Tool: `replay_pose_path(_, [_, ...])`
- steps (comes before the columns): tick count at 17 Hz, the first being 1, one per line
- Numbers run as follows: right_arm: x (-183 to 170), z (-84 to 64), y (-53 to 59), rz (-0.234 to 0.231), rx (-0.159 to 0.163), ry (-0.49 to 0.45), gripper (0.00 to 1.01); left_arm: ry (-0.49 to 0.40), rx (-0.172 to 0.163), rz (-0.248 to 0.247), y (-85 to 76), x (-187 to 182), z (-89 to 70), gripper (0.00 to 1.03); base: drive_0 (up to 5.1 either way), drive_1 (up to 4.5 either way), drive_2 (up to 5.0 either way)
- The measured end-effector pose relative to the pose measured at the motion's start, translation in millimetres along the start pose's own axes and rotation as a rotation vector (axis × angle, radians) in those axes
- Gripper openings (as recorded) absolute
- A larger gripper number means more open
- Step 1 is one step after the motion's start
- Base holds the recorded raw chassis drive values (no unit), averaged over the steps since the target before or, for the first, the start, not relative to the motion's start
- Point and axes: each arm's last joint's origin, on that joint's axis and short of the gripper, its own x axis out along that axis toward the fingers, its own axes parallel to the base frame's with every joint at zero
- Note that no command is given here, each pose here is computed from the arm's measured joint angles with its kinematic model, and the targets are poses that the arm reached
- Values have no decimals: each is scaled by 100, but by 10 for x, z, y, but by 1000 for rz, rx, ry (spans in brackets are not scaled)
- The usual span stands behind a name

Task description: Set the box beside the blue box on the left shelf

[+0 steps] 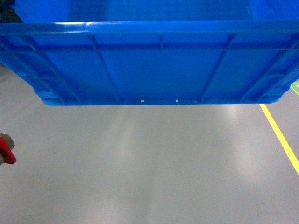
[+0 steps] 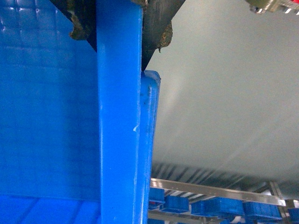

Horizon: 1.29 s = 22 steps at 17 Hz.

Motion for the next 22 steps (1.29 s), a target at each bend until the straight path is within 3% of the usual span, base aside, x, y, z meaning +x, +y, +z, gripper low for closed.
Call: replay_pose_path(22, [-23,18,-4,2,-2,-6,10,1,-1,-2,0,-5,-1,8,-150,-150,-150])
